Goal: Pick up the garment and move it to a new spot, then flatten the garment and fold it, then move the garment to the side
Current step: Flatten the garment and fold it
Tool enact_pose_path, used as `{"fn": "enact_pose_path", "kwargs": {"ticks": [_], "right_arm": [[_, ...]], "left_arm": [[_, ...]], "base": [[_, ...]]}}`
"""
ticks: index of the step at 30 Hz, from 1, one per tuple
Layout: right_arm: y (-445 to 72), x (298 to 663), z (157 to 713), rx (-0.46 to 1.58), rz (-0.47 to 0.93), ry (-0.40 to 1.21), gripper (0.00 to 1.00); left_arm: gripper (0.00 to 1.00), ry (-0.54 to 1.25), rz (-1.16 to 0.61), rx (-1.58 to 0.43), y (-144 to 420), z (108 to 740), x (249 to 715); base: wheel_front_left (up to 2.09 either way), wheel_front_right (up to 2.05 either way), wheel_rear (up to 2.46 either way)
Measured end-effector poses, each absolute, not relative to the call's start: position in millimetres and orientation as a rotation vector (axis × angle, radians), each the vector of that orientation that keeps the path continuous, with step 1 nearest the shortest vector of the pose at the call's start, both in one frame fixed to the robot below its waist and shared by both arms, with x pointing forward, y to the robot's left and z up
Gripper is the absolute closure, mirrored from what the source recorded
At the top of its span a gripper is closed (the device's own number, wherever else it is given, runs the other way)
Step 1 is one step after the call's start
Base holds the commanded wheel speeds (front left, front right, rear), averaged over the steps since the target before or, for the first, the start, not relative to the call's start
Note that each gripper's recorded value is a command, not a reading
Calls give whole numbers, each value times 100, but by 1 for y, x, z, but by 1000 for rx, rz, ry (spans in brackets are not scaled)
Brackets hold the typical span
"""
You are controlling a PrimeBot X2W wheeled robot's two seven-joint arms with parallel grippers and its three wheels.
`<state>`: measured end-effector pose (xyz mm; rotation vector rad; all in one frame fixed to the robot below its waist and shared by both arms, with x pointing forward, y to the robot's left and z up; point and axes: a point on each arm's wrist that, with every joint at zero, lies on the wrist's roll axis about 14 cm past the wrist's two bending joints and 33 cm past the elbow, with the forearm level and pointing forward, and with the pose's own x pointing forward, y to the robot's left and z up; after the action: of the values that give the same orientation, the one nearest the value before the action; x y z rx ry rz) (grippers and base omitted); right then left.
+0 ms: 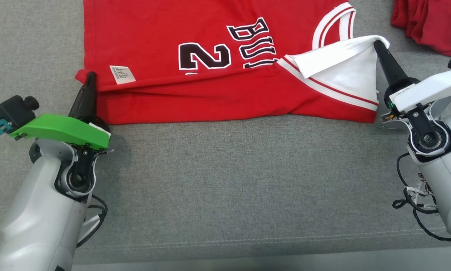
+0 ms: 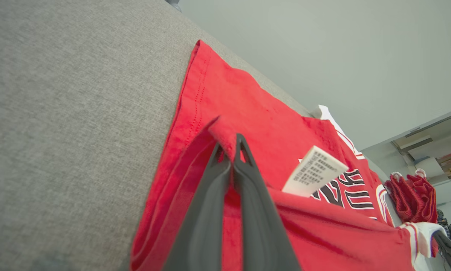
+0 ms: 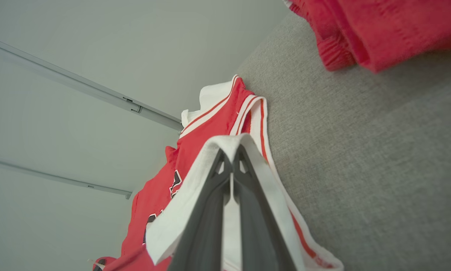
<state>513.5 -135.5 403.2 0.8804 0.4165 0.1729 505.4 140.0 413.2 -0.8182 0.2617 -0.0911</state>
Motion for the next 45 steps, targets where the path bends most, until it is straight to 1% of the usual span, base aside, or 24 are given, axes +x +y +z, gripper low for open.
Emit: {"fn": "enact_pose_path", "kwargs": {"ticks": [5,6,7,8,9,10,11,12,13,18,24,28,31,32,38,41,45], "right_arm": [[-130,518,402,876,175,416,100],[-127,518,403,876,182,416,100],[-124,519,403,877,185,417,93],[-123,519,404,878,186,415,84],[-122,519,405,879,183,411,73],[-122,519,404,878,179,411,60],[-124,519,405,878,170,403,37],[-126,520,405,876,161,396,10],[-129,520,406,874,153,391,0],[-136,519,405,873,117,377,0],[-138,518,410,881,96,341,0],[-139,519,420,886,89,300,0],[-136,519,432,885,107,269,0],[-132,519,443,871,133,241,0],[-123,507,468,826,198,183,0],[-126,498,476,786,214,160,0],[-136,489,480,725,215,141,0]], "left_arm": [[100,280,-82,-822,138,409,512],[93,285,-79,-819,138,408,513],[59,291,-75,-816,139,406,514],[8,296,-74,-813,138,405,514],[0,299,-74,-812,138,404,515],[0,299,-77,-813,137,404,515],[0,298,-79,-819,135,405,516],[0,296,-81,-828,133,406,518],[0,292,-85,-842,130,409,519],[0,277,-69,-907,127,415,521],[0,269,-43,-866,142,415,519],[0,266,-66,-790,146,418,516],[0,259,-102,-760,140,424,510],[0,255,-117,-741,138,426,505],[0,247,-147,-620,148,430,487],[0,238,-160,-556,156,434,481],[0,222,-176,-530,155,440,477]], "base": [[0,0,0],[0,0,0],[0,0,0],[0,0,0],[0,0,0],[0,0,0],[0,0,0],[0,0,0],[0,0,0],[0,0,0],[0,0,0],[0,0,0],[0,0,0],[0,0,0],[0,0,0],[0,0,0],[0,0,0]]}}
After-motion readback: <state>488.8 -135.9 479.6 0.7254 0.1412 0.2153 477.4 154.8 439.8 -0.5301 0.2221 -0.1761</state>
